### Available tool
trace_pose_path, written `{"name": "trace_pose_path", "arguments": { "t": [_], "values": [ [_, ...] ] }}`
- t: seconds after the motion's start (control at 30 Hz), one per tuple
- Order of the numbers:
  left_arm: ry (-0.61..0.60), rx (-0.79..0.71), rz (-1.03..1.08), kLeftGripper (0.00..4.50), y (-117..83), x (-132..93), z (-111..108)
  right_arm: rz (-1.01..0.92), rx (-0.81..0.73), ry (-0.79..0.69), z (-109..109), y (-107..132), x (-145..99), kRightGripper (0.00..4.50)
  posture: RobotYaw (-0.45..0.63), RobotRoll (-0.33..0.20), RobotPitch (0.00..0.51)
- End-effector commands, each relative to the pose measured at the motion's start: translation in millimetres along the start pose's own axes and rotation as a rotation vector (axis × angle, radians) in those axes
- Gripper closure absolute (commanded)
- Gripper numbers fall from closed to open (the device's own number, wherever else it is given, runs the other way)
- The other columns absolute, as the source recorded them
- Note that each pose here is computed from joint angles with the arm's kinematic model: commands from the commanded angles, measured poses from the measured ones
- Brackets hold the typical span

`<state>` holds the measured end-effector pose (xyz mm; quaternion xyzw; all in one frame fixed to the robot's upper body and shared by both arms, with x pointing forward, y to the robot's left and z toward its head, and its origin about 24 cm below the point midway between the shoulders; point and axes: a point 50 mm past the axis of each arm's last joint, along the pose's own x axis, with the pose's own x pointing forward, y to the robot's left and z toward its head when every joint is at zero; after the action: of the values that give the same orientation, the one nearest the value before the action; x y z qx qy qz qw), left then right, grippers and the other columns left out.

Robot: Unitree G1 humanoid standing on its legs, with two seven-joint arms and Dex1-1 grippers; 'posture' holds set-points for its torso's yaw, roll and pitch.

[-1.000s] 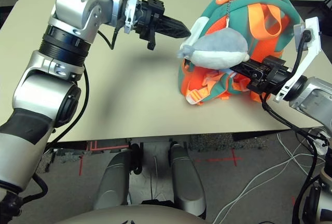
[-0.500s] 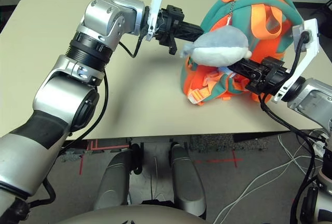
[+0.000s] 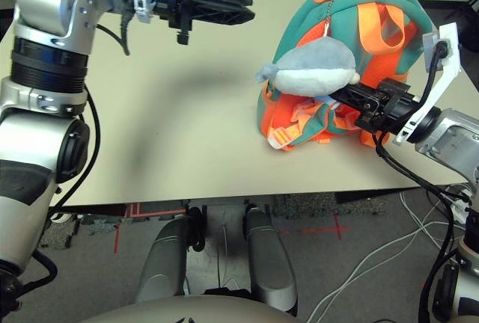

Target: Put the pencil case into the backpack and zip it.

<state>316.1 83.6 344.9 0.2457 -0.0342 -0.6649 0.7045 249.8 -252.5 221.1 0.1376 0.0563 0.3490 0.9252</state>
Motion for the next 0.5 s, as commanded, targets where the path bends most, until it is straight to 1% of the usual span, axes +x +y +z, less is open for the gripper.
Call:
{"name": "trace_pose_path", "arguments": {
  "t": [0.03,0.1,0.33,0.5],
  "values": [
    [0.005,0.039,-0.109,0.73,-17.3,16.6,5.7,0.008,0.008,0.031,-4.3,-1.3,5.0,4.44,-0.11,0.0,0.266],
    [0.005,0.052,-0.127,0.02,-21.6,23.5,5.7,0.01,0.008,0.03,-4.3,-1.8,6.1,4.44,-0.11,0.0,0.266],
    [0.014,0.088,-0.138,0.0,-27.3,49.9,0.9,0.016,0.009,0.025,-4.6,-1.3,6.8,4.44,-0.12,0.0,0.264],
    [0.027,0.107,-0.138,0.0,-31.2,66.1,-8.9,0.013,0.008,0.02,-4.7,0.2,4.7,4.44,-0.13,0.0,0.264]
  ]
}}
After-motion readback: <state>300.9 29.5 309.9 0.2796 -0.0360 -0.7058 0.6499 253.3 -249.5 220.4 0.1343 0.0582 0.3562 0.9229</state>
